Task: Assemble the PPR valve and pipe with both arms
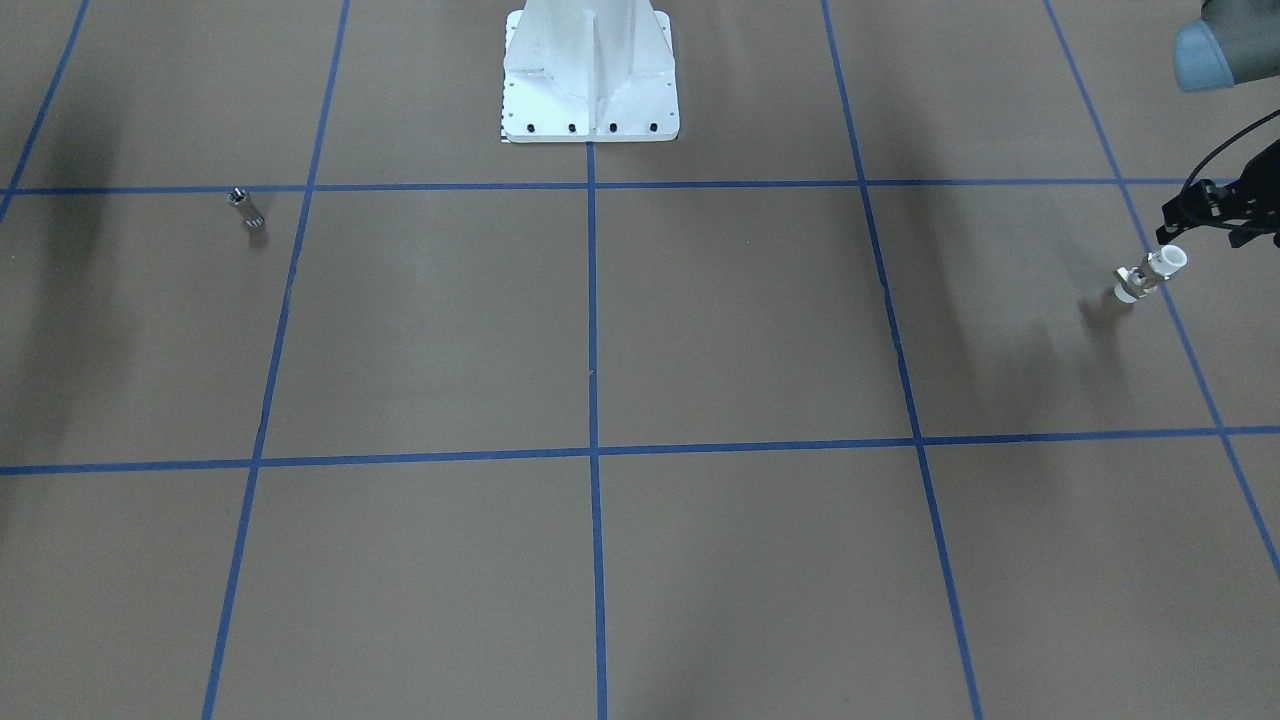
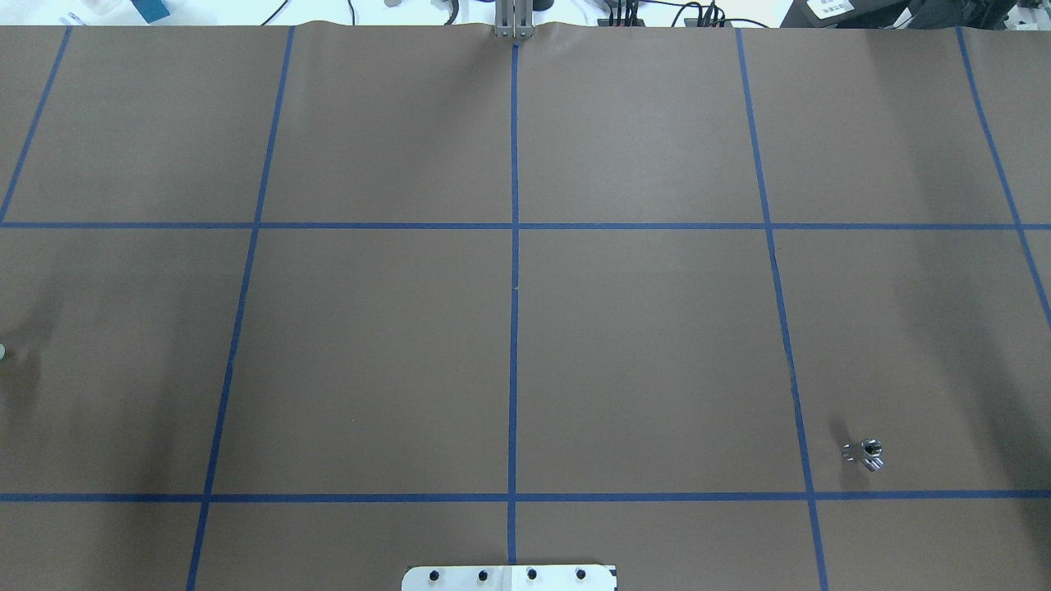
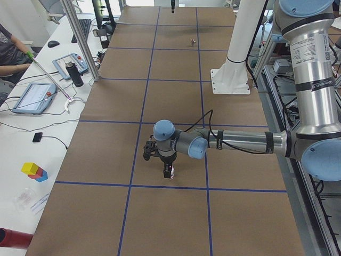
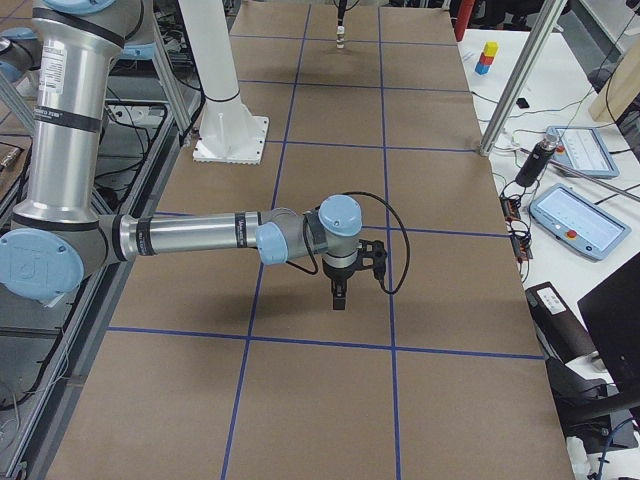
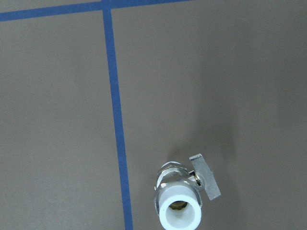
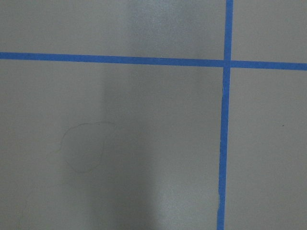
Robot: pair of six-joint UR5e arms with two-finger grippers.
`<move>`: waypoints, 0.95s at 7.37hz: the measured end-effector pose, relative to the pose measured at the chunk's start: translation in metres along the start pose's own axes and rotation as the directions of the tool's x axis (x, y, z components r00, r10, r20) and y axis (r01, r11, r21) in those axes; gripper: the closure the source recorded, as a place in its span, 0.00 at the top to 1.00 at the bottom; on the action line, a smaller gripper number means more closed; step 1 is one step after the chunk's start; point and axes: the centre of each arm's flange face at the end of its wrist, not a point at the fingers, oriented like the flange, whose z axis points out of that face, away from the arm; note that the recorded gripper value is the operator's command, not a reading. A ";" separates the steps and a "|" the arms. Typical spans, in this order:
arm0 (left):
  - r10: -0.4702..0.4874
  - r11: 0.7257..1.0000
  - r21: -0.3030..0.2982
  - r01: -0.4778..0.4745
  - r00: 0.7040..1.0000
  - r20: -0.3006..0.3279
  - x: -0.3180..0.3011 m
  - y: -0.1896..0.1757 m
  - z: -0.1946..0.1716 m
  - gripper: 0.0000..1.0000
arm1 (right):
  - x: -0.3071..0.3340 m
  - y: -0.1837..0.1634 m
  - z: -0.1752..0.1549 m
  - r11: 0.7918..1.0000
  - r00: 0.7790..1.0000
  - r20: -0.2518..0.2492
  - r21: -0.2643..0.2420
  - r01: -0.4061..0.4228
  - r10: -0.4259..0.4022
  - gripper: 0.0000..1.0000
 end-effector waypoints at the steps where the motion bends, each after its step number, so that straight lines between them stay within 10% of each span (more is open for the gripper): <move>1: 0.014 1.000 0.006 -0.014 1.000 -0.005 0.001 -0.001 0.010 0.96 | 0.000 0.000 0.000 1.000 1.000 0.000 0.000 0.001 -0.001 1.00; 5: 0.041 0.998 0.039 -0.040 0.999 -0.019 -0.012 0.000 0.030 0.85 | -0.001 0.000 0.000 1.000 1.000 0.001 -0.001 0.003 -0.003 1.00; 7: 0.041 0.998 0.043 -0.040 0.999 -0.021 -0.011 -0.002 0.029 0.45 | -0.001 0.000 0.000 1.000 1.000 0.000 0.000 0.004 -0.004 1.00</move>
